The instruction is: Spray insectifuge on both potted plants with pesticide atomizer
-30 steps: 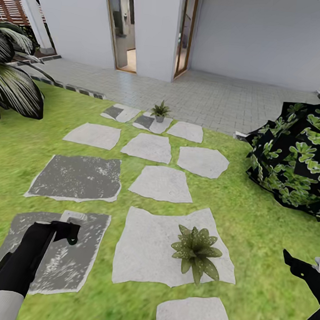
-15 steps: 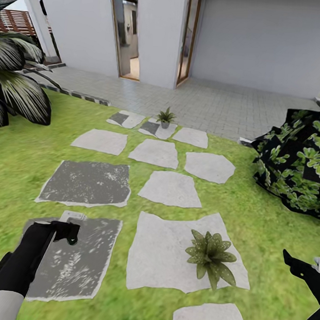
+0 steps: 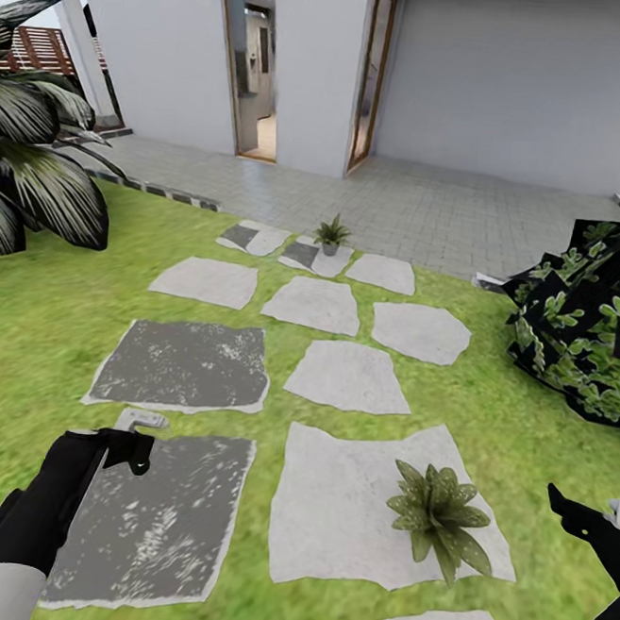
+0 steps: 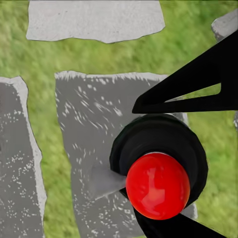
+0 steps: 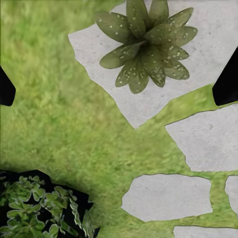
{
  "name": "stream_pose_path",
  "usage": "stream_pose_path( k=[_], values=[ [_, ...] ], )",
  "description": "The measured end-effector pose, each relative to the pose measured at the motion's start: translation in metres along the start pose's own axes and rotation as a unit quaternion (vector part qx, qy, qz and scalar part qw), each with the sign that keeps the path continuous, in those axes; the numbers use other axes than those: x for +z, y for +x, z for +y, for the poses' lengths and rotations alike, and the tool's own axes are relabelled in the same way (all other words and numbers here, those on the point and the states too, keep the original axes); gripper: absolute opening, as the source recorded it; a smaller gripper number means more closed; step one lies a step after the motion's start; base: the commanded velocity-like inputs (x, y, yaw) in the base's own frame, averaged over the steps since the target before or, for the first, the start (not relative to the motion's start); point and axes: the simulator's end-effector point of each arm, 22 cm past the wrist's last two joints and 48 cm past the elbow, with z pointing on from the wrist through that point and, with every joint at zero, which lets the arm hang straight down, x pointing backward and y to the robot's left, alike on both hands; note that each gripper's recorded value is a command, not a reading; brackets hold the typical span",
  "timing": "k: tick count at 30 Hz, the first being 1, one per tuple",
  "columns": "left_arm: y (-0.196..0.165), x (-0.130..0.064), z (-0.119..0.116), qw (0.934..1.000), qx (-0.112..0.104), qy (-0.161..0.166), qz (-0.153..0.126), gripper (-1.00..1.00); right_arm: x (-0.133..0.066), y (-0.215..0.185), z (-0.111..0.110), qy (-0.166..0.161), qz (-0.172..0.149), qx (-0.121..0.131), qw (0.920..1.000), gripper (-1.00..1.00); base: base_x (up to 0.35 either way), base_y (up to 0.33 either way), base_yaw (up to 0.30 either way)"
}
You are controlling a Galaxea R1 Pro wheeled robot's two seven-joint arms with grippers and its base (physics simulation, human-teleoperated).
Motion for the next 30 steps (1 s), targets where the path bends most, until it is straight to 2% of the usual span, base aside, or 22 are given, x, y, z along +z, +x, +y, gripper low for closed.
stream_pose_path(
  k=[30],
  values=[
    [-0.0078,-0.0067,0.0002,1.0000,0.000,0.000,-0.009,-1.00,-0.0034,-0.0075,-0.0012,0.000,-0.007,0.002,1.0000,1.00,0.287,0.207,0.000]
  ],
)
